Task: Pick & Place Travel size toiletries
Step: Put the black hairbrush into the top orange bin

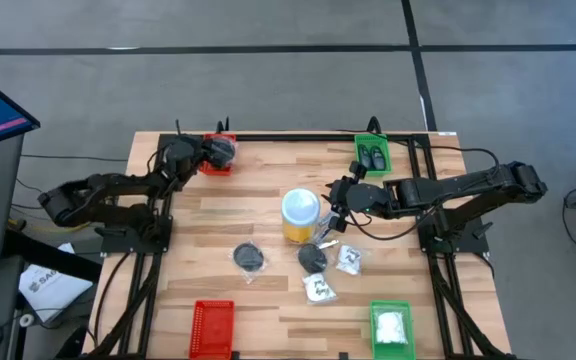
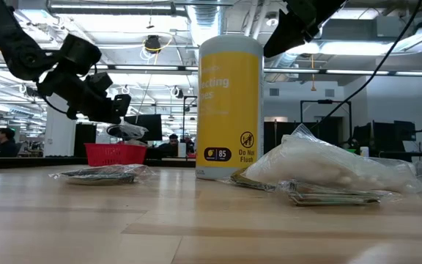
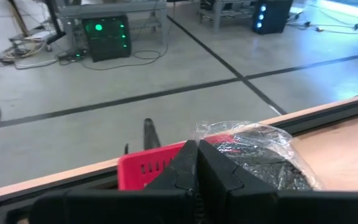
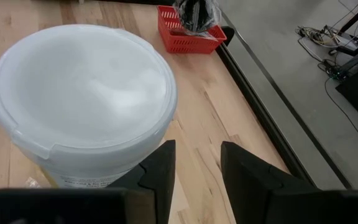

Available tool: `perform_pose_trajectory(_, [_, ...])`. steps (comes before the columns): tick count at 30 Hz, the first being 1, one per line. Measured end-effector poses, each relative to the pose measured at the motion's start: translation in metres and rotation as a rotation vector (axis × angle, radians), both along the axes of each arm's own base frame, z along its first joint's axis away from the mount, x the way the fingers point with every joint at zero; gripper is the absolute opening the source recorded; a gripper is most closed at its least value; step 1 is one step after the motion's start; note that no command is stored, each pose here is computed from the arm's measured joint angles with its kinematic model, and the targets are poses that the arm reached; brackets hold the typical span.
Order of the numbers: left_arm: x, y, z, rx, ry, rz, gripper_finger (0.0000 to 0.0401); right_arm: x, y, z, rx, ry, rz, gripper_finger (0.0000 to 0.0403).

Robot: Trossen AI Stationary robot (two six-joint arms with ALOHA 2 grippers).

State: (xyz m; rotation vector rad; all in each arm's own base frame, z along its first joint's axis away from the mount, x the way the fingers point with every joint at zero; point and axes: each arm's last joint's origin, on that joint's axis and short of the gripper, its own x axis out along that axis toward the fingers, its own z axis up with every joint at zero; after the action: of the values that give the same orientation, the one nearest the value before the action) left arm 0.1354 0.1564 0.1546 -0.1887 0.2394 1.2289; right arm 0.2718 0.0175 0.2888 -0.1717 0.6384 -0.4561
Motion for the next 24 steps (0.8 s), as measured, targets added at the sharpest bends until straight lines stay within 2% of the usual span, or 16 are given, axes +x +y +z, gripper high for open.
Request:
perform_pose_trajectory(13, [-0.0012, 0.0028, 0.0009, 0.013, -0.018, 0.011, 0.0012, 0.0000, 0.0000, 0.0000, 0.000, 0.000, 0.000, 0.0118])
perform_pose_trajectory(24, [-0.0012, 0.0028, 0.0008, 0.013, -0.017, 0.012, 0.0072, 0.0001, 0.0000, 0.0001, 0.001, -0.002, 0.000, 0.0118])
